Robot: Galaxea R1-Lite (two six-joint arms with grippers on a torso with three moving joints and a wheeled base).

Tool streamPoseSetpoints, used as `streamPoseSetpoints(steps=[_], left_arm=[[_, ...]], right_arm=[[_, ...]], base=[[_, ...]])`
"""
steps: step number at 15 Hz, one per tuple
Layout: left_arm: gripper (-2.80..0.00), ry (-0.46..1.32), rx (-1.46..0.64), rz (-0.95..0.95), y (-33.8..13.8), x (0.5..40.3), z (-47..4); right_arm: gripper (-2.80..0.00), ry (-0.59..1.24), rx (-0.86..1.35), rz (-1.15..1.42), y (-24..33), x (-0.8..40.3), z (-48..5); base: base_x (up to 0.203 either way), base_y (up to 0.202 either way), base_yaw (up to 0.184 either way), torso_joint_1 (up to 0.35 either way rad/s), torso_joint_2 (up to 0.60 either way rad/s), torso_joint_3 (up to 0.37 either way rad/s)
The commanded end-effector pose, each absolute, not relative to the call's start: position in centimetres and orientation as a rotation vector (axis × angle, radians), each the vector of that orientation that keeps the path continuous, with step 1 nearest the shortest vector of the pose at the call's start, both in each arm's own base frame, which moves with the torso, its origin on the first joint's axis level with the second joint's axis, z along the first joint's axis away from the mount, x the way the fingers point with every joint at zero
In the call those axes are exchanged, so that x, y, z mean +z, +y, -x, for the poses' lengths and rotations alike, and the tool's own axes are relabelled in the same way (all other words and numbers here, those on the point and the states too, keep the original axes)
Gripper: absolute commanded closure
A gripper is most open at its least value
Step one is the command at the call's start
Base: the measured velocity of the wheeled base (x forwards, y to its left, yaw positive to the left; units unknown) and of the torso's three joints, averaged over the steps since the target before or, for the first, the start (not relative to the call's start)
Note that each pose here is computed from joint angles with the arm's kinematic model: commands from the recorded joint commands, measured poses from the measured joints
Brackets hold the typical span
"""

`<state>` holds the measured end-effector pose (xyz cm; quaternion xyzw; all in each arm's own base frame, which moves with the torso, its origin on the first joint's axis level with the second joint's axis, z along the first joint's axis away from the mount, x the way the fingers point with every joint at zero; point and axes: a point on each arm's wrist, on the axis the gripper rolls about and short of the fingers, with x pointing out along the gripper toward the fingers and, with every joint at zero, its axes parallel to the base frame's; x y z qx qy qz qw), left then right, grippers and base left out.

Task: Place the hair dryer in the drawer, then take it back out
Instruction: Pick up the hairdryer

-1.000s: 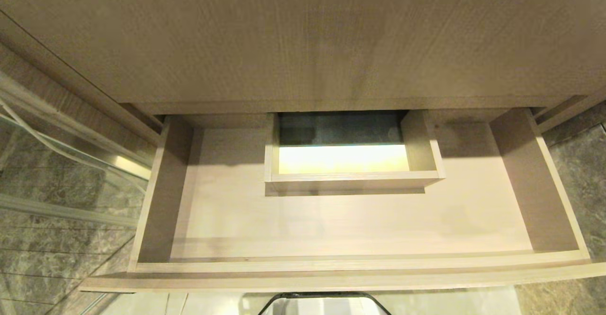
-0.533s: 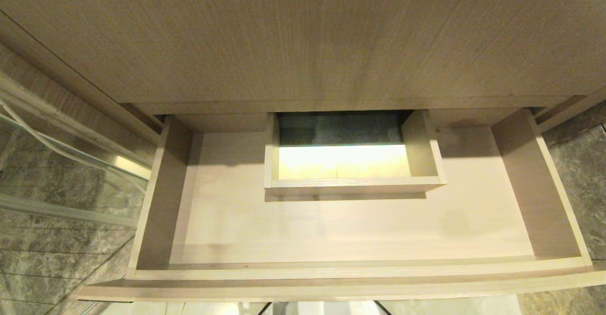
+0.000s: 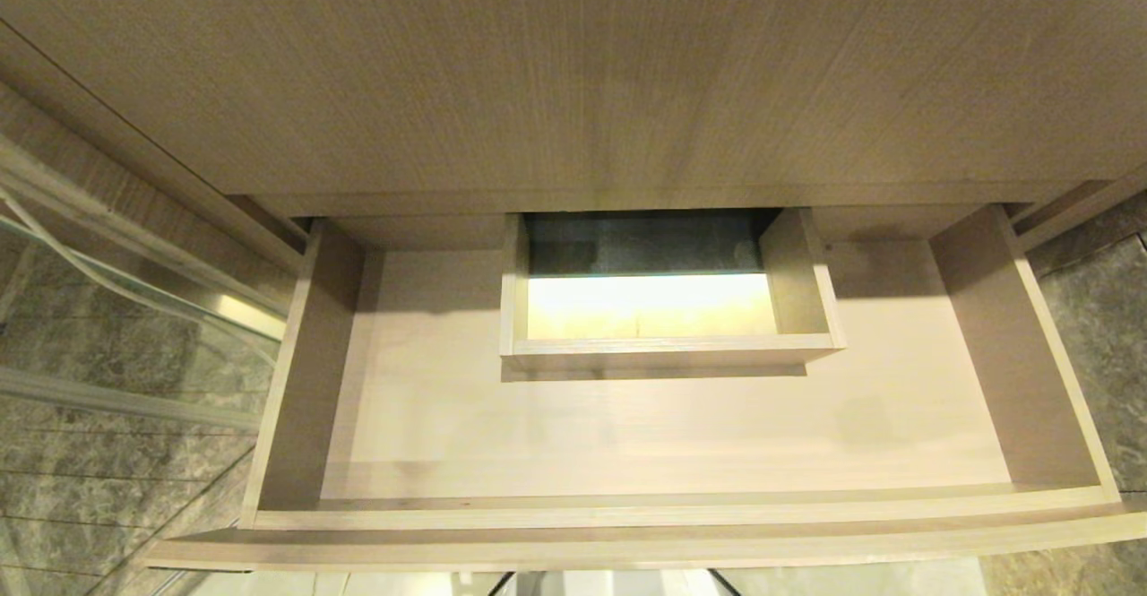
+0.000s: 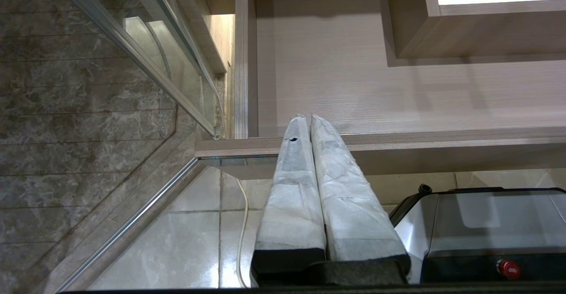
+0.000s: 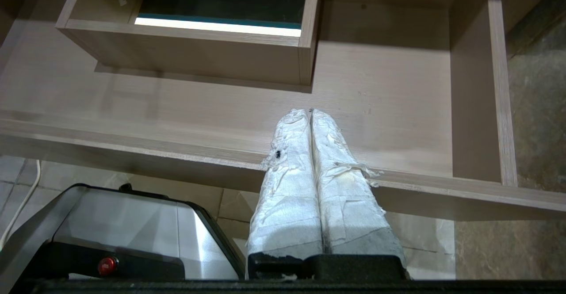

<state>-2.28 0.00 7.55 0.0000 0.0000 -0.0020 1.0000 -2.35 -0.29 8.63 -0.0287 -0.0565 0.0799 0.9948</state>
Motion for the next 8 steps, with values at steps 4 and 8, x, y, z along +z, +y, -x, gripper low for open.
streamPoseSetpoints(steps=[4,8], left_arm=[[0.00,0.002,-0.003,0.000,0.00,7.51,2.27],[0.00,0.002,-0.003,0.000,0.00,7.51,2.27]], right_arm=[[0.00,-0.111,0.156,0.056,-0.30,7.43,2.29],[0.00,-0.111,0.158,0.054,-0.29,7.43,2.30]], base=[[0.000,0.000,0.000,0.000,0.00,0.000],[0.000,0.000,0.000,0.000,0.00,0.000]])
